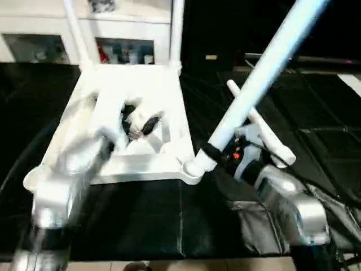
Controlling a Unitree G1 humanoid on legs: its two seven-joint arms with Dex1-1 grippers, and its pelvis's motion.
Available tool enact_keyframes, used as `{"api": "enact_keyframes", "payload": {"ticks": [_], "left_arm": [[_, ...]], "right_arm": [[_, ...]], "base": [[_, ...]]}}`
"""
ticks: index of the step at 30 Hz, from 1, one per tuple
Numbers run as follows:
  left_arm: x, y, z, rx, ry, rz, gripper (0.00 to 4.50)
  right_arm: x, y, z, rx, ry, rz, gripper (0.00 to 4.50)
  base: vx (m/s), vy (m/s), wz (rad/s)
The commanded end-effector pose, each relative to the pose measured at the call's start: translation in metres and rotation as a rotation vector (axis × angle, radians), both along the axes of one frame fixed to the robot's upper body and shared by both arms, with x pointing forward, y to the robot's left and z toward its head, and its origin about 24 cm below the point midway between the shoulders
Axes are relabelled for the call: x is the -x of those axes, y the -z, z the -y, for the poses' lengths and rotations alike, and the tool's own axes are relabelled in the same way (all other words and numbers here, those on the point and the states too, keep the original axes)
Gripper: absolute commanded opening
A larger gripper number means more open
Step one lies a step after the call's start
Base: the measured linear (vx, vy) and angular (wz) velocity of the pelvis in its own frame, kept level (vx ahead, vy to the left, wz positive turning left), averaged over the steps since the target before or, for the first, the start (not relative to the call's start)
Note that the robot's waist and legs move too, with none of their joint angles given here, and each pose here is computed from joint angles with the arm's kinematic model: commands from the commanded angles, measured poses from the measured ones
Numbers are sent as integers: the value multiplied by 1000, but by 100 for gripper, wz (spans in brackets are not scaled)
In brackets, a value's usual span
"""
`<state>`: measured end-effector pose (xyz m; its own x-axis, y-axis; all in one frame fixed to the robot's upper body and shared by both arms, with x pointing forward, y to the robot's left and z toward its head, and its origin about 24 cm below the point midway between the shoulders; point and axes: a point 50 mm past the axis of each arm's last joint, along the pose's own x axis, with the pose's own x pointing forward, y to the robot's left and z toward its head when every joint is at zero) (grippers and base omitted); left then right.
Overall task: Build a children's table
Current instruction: Pick table leg
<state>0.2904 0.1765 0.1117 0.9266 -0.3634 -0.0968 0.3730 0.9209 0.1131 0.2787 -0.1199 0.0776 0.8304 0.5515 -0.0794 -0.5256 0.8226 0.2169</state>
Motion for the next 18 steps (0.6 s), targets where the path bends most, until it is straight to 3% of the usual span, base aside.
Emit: {"api": "enact_keyframes", "payload": {"ticks": [1, 4, 10, 18], "left_arm": [[3, -1, -4, -25, -53, 38, 384], [11, 4, -10, 23, -141, 37, 384], [15, 7, -7, 21, -169, 69, 384], [16, 7, 1, 1, -153, 83, 384]], "right_arm": [[0, -8, 7, 5, 76, 59, 191], [6, -5, 10, -9, 103, 53, 191], [12, -8, 12, -109, 101, 72, 191], [17, -9, 8, -83, 65, 105, 191]], "base": [[0, 0, 0], [0, 0, 0], [0, 0, 0], [0, 0, 0]]}}
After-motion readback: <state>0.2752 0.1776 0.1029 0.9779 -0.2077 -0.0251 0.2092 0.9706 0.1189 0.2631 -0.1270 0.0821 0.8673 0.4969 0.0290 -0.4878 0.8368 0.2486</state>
